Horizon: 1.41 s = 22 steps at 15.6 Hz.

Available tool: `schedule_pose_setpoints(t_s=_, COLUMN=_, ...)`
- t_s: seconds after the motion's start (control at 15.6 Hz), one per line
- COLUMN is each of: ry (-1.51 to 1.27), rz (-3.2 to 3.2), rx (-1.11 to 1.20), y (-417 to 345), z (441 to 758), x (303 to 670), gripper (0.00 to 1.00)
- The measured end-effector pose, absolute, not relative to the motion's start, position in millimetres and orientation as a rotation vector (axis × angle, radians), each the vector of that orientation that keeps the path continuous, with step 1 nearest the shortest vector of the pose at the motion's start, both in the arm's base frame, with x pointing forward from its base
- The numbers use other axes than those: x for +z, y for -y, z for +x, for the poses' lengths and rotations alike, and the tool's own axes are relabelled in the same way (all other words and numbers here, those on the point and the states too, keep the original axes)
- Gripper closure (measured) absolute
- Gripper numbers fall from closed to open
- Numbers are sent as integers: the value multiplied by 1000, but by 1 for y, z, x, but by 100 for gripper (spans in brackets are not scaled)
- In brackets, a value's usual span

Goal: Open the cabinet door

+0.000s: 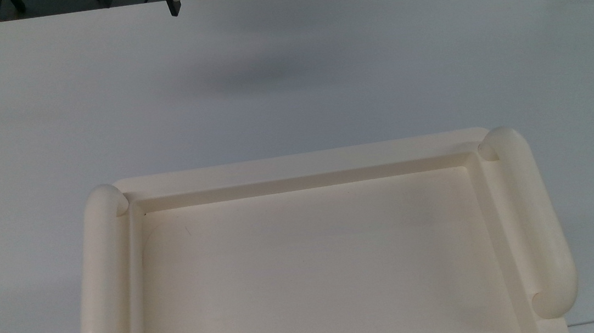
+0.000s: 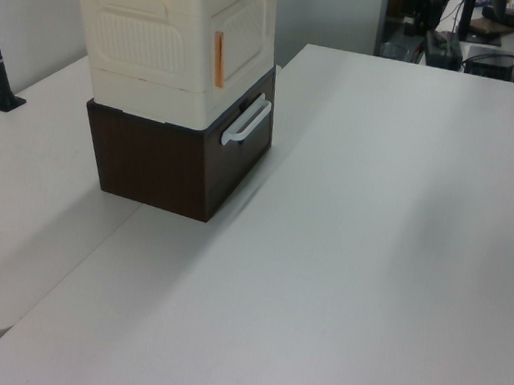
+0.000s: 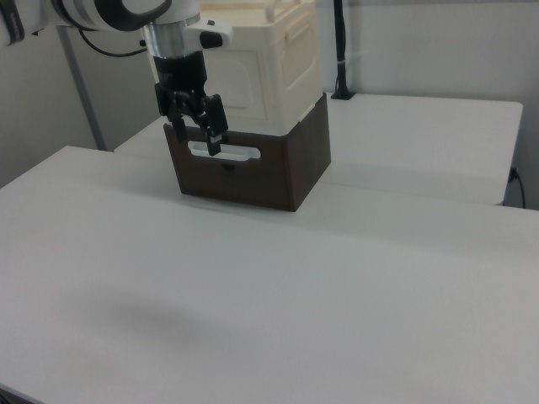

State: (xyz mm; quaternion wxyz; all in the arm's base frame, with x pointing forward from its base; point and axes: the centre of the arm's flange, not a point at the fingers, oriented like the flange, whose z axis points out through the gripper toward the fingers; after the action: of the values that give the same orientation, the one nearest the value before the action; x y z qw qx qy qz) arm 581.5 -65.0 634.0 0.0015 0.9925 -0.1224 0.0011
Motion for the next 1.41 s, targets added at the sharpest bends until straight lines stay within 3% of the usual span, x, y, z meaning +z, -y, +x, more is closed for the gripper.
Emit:
schedule_pose_setpoints(t_s=0.45, ry=371, rz=3112, rx=-51, y=60, z=590, x=614, gripper=0)
schedule_pose_setpoints(t_s=1.41, ry=350, rz=3117, rx=-18, y=54, z=595, x=614, gripper=0)
